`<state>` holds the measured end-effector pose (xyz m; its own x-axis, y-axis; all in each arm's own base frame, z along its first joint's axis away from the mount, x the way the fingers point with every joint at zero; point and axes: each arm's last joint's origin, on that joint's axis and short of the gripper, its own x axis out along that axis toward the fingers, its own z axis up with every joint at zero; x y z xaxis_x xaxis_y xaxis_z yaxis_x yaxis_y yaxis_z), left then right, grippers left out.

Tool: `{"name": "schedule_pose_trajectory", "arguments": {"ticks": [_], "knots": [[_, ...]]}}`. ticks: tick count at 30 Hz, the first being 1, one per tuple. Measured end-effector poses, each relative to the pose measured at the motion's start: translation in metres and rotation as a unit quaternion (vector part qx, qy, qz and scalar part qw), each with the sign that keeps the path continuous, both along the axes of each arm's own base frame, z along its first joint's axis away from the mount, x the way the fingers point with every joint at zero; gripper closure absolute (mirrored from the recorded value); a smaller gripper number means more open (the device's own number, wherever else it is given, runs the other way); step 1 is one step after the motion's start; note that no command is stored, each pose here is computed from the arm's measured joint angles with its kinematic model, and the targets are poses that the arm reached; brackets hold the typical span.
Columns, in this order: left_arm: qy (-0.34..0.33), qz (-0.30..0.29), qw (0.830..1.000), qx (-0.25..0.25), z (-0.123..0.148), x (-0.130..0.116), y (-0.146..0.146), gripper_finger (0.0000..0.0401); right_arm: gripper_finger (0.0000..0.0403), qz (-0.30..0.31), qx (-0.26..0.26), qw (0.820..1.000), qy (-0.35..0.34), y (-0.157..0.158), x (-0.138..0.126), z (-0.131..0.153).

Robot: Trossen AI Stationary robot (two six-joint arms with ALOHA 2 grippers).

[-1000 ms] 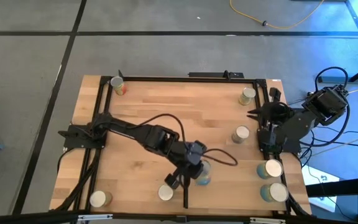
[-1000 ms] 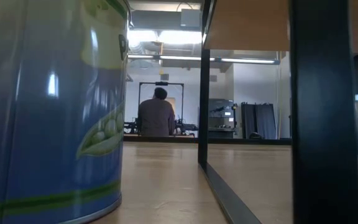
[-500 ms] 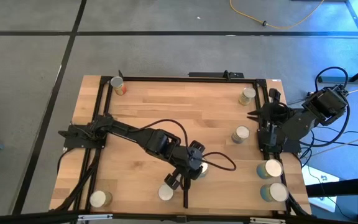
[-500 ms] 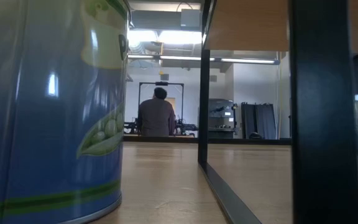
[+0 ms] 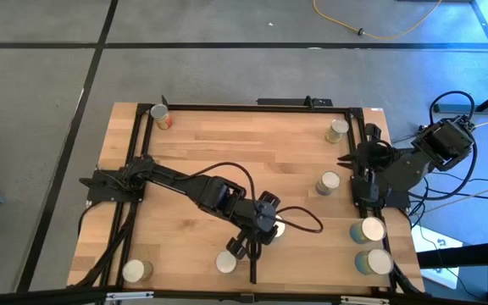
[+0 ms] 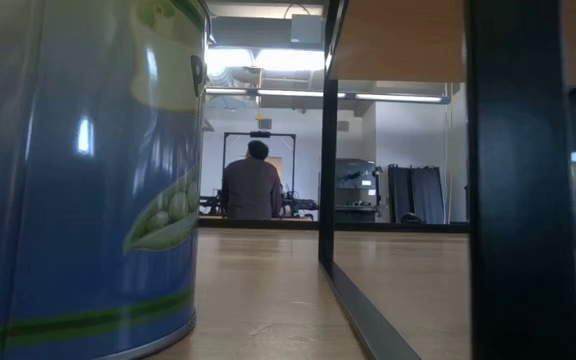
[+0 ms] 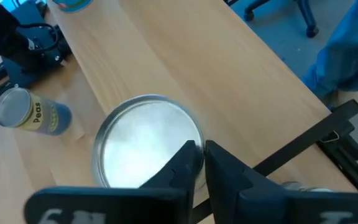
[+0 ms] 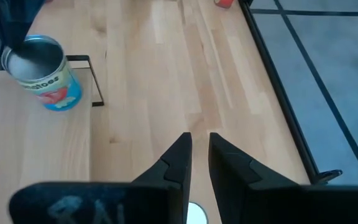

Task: Pick and place cans onto a shelf
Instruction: Put the canned tomatoes on the shelf, then put the canned pineapple on the shelf

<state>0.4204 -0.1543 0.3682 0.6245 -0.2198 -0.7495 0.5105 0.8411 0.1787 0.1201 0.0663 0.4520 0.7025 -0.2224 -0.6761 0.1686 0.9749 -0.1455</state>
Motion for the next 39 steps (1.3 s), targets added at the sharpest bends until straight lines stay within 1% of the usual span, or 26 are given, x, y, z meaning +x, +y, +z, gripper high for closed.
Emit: {"name": "schedule_pose_trajectory", "arguments": {"ticks": [4, 10, 12, 14, 22, 25, 27, 30, 33, 36, 39], "knots": [[-0.003, 0.001, 1.0, -0.001, 0.0, 0.0, 0.0, 0.0353, 0.0346, 0.001, 0.001, 1.0, 0.001, 0.0, 0.0, 0.0], [-0.008, 0.012, 1.0, 0.012, 0.0, 0.001, 0.001, 0.0349, 0.0346, 0.002, 0.001, 1.0, 0.001, 0.0, 0.0, 0.0], [-0.01, 0.016, 1.0, 0.02, 0.004, -0.003, 0.002, 0.0349, 0.0346, 0.006, 0.0, 1.0, 0.004, 0.0, 0.0, 0.0], [-0.02, 0.018, 0.999, 0.017, 0.012, -0.008, 0.004, 0.0349, 0.0346, 0.016, -0.003, 1.0, 0.008, 0.001, 0.0, 0.0], [-0.032, 0.049, 0.998, -0.029, 0.052, -0.044, 0.007, 0.0348, 0.0346, 0.026, 0.003, 1.0, 0.015, 0.001, 0.0, -0.001], [-0.009, 0.065, 0.997, -0.045, 0.061, -0.062, 0.007, 0.0348, 0.0346, 0.026, 0.003, 1.0, 0.015, 0.001, 0.0, -0.001], [0.029, 0.083, 0.995, -0.05, 0.061, -0.075, 0.006, 0.0348, 0.0346, 0.03, 0.0, 0.999, 0.015, 0.002, 0.0, 0.0], [0.101, 0.131, 0.984, -0.067, 0.056, -0.091, 0.003, 0.0348, 0.0346, 0.032, 0.003, 0.999, 0.008, 0.003, 0.001, 0.0], [0.176, 0.176, 0.965, -0.082, 0.054, -0.111, -0.003, 0.0348, 0.0346, 0.034, 0.009, 0.999, 0.004, 0.003, 0.002, 0.001], [0.202, 0.217, 0.948, -0.117, 0.053, -0.119, -0.013, 0.0348, 0.0346, 0.035, 0.009, 0.999, 0.004, 0.003, 0.002, 0.001], [0.217, 0.27, 0.924, -0.158, 0.055, -0.126, -0.021, 0.0348, 0.0346, 0.034, 0.013, 0.999, 0.0, 0.004, 0.003, 0.002]]}}
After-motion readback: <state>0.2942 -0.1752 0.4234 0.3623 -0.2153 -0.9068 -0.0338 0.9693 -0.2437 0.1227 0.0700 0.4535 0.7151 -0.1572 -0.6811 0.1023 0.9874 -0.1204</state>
